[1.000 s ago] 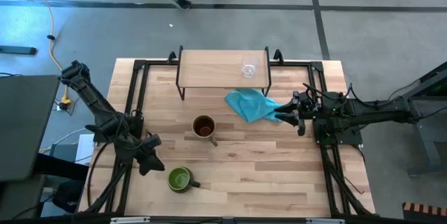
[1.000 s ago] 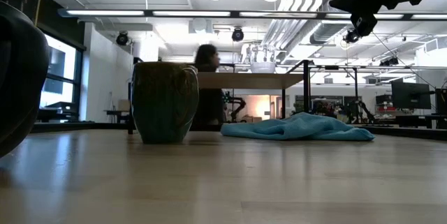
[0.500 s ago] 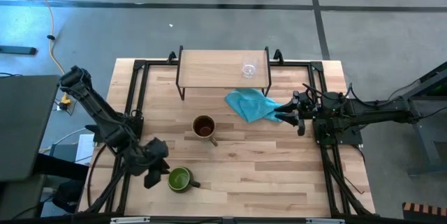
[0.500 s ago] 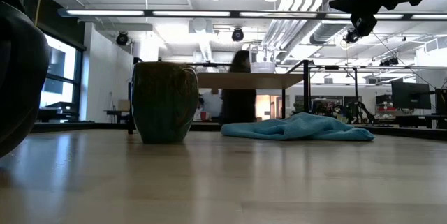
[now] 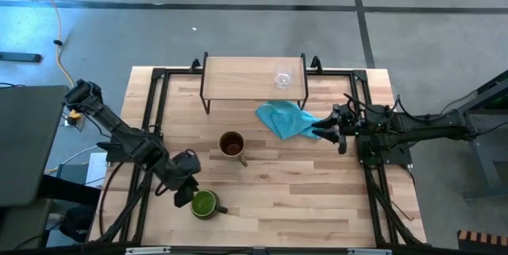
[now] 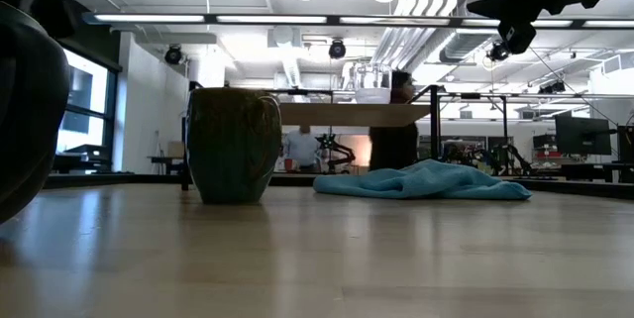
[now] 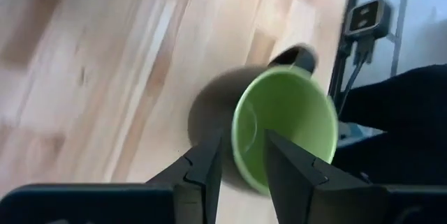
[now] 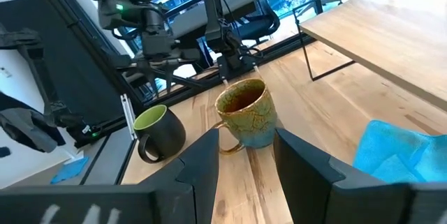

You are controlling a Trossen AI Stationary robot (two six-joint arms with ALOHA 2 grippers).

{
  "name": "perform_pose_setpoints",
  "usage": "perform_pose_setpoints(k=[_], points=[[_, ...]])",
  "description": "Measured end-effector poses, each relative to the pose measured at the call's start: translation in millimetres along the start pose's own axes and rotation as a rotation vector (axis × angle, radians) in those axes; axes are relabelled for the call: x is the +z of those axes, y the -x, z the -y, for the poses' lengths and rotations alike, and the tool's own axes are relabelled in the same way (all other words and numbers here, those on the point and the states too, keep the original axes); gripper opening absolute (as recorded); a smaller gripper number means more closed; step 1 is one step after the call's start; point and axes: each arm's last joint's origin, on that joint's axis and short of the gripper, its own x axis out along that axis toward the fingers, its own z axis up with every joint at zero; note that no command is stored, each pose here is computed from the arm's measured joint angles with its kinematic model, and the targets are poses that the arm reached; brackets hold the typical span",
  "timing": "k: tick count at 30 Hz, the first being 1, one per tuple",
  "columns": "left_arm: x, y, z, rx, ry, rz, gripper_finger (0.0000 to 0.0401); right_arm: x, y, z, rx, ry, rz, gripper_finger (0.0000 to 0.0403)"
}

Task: Stack small to large cups/mugs on shelf
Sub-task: Put the black mug on the shelf

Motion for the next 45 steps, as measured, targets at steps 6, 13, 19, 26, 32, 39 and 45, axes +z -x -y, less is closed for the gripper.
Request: perform_pose_setpoints(k=[6,13,19,26,32,39,45], points=[[-4,1,-4,0.015,0.172,-0.091,0.0090,-2,0,0,0.004,-0.004,-0.023,0.0128],[-4,1,-3,0.011,0.321,-0.101,0.0090,-4,0,2,-0.006,0.003,-0.048,0.0128],[-5,1,-2,0.005,0.517,-0.150,0.0090,-4,0,2,-0.006,0.020,-0.047,0.0128],[-4,1,1,-0.019,0.666,-0.170,0.0090,-4,0,2,-0.005,0.039,-0.048,0.0128],[-5,0,1,-0.014,0.729,-0.195,0.0090,-5,0,2,-0.007,0.061,-0.053,0.0128],[-12,-16,9,0.014,0.740,-0.267,0.0090,-5,0,2,-0.008,0.067,-0.057,0.0128],[-16,-22,13,0.022,0.756,-0.238,0.0090,-6,0,2,-0.010,0.084,-0.064,0.0128]])
